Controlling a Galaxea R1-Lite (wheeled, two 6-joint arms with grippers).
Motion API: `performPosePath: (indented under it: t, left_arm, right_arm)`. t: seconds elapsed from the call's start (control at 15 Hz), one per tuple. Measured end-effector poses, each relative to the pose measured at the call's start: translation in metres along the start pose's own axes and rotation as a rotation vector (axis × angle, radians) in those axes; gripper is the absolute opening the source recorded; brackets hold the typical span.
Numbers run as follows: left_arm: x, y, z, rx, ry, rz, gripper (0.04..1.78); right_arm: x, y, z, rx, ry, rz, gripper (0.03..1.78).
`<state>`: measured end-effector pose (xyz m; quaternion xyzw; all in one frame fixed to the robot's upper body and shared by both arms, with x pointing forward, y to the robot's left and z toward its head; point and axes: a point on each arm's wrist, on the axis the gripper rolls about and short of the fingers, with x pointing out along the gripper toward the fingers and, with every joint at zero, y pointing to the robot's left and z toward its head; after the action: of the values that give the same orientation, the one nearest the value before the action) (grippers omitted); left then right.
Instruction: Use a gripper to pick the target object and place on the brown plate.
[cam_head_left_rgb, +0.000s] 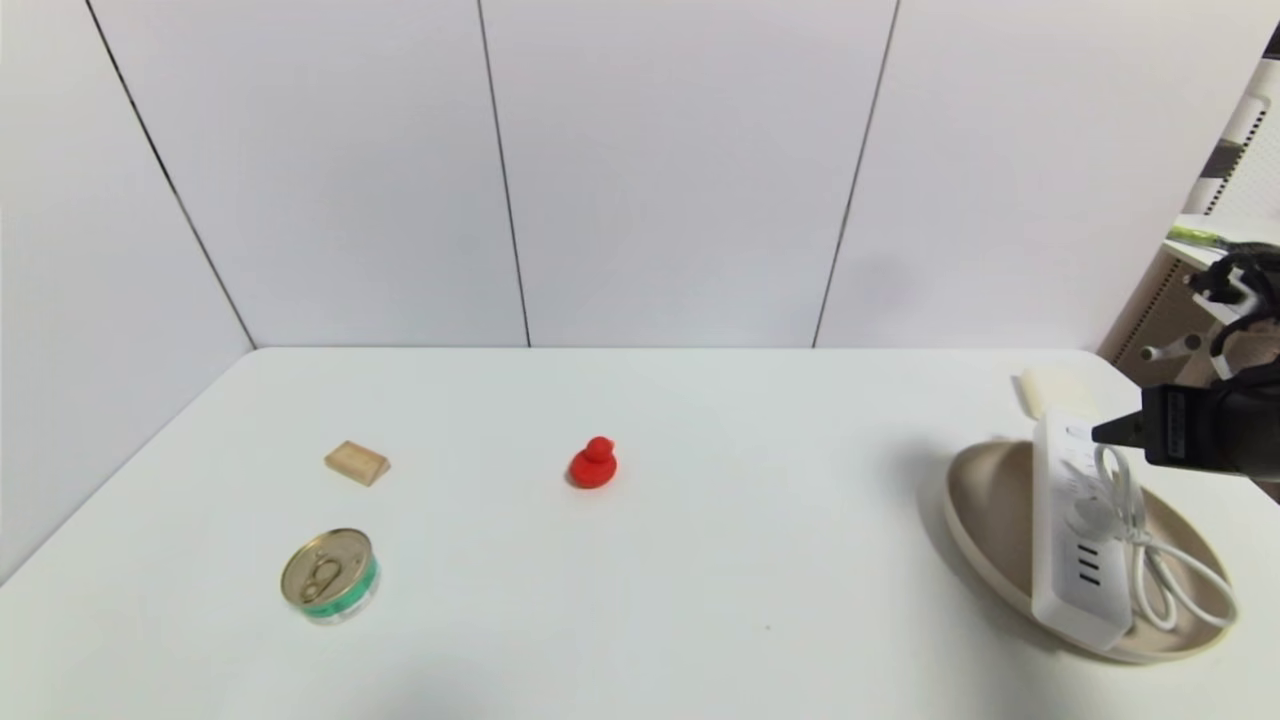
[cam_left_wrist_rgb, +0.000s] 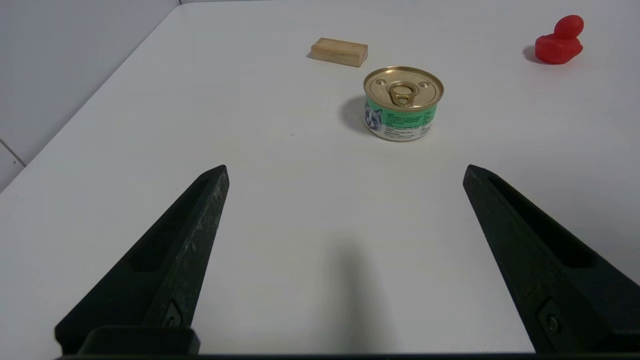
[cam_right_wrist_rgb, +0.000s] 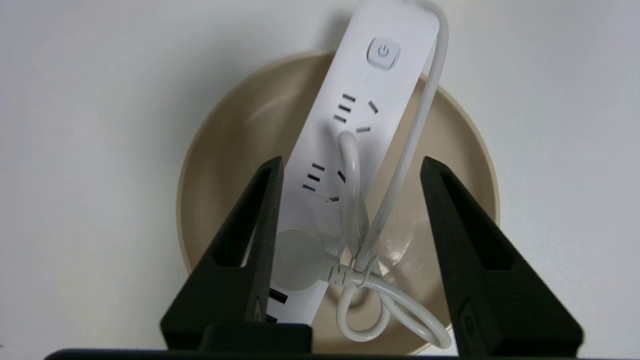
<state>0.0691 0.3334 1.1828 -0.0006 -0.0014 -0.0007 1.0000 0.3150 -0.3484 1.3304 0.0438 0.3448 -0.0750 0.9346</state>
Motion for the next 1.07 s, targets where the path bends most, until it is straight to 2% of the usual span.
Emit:
performPosePath:
  t: [0.07, 0.27, 0.47, 0.67, 0.8, 0.93, 1.07]
  left_arm:
    - [0.0, 0.0, 0.0, 0.0, 0.0, 0.0, 1.69]
    - [0.0, 0.0, 0.0, 0.0, 0.0, 0.0, 1.69]
    - [0.0, 0.0, 0.0, 0.0, 0.0, 0.0, 1.69]
    - [0.0, 0.0, 0.0, 0.0, 0.0, 0.0, 1.69]
    - [0.0, 0.0, 0.0, 0.0, 0.0, 0.0, 1.69]
    - [0.0, 0.0, 0.0, 0.0, 0.0, 0.0, 1.69]
    - [0.0, 0.0, 0.0, 0.0, 0.0, 0.0, 1.69]
  right_arm:
    - [-0.007, 0.0, 0.004, 0.001, -0.034, 0.005, 1.08]
    - [-0.045, 0.002, 0.014, -0.014, -0.207, 0.046, 1.28]
    - [-0.097, 0.008, 0.005, -0.057, -0.356, 0.134, 1.42]
    - [-0.134, 0.002, -0.038, -0.143, -0.39, 0.218, 1.51]
    - [-0.135, -0.006, -0.079, -0.195, -0.387, 0.229, 1.56]
    - [-0.13, -0.015, -0.126, -0.217, -0.402, 0.234, 1.59]
    - [-0.125, -0.023, -0.17, -0.227, -0.451, 0.23, 1.62]
